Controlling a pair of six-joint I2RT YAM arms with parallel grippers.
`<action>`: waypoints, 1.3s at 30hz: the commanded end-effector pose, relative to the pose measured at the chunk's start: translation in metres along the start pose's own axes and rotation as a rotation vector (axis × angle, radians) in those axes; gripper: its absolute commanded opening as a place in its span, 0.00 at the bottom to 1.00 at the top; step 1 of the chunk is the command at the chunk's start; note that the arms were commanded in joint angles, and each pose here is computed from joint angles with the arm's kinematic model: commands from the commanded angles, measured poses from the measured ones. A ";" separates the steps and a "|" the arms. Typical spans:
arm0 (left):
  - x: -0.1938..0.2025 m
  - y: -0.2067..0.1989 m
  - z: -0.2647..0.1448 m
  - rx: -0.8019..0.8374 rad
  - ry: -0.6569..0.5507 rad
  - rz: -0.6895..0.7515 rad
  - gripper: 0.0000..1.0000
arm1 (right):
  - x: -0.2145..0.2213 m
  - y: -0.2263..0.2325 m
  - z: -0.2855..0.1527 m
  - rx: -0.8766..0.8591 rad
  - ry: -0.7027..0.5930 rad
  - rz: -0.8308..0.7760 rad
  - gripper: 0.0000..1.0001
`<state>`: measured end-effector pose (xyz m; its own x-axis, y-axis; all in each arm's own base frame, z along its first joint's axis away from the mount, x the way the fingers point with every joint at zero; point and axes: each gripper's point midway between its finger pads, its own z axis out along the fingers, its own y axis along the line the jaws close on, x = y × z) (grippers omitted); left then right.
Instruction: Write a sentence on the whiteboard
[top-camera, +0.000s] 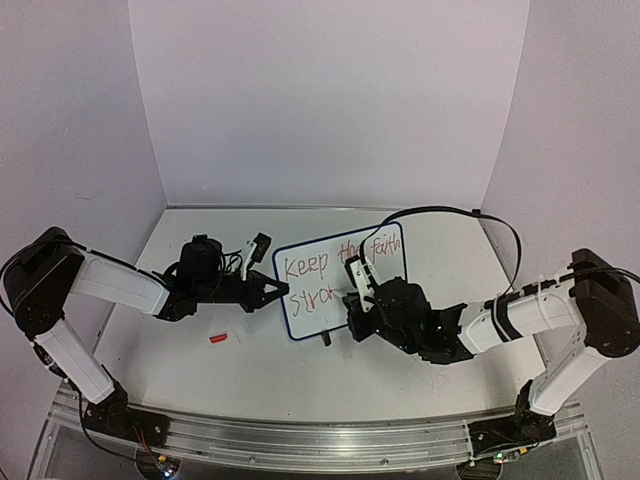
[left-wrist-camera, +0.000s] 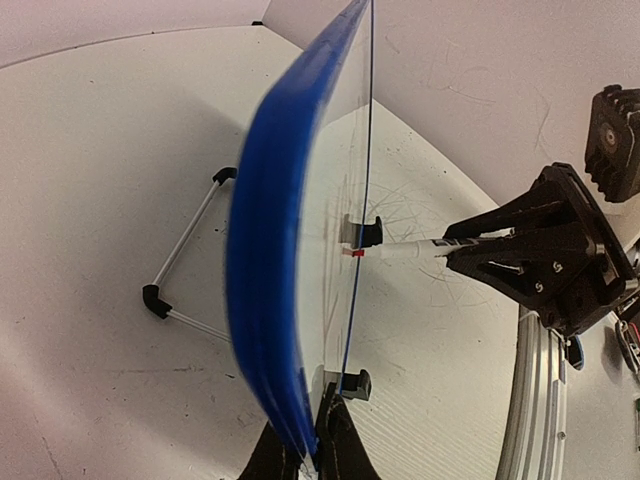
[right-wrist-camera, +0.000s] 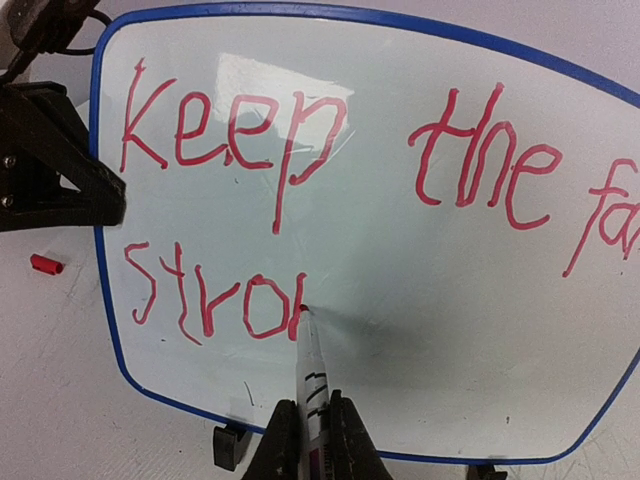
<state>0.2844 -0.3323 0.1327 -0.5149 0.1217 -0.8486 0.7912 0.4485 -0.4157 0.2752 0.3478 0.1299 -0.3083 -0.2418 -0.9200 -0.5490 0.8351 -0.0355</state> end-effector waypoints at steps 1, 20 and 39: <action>0.015 0.042 -0.008 -0.203 0.039 0.025 0.00 | -0.032 -0.012 0.000 0.065 -0.084 0.049 0.00; 0.014 0.042 -0.009 -0.208 0.035 0.025 0.00 | -0.002 -0.019 -0.006 0.074 -0.001 0.053 0.00; 0.014 0.042 -0.009 -0.207 0.036 0.024 0.00 | 0.011 -0.011 -0.003 0.034 0.045 0.040 0.00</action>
<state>0.2844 -0.3315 0.1321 -0.5175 0.1227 -0.8469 0.7886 0.4524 -0.4164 0.2712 0.3383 0.1159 -0.3654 -0.2417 -0.8989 -0.5257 0.8505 -0.0149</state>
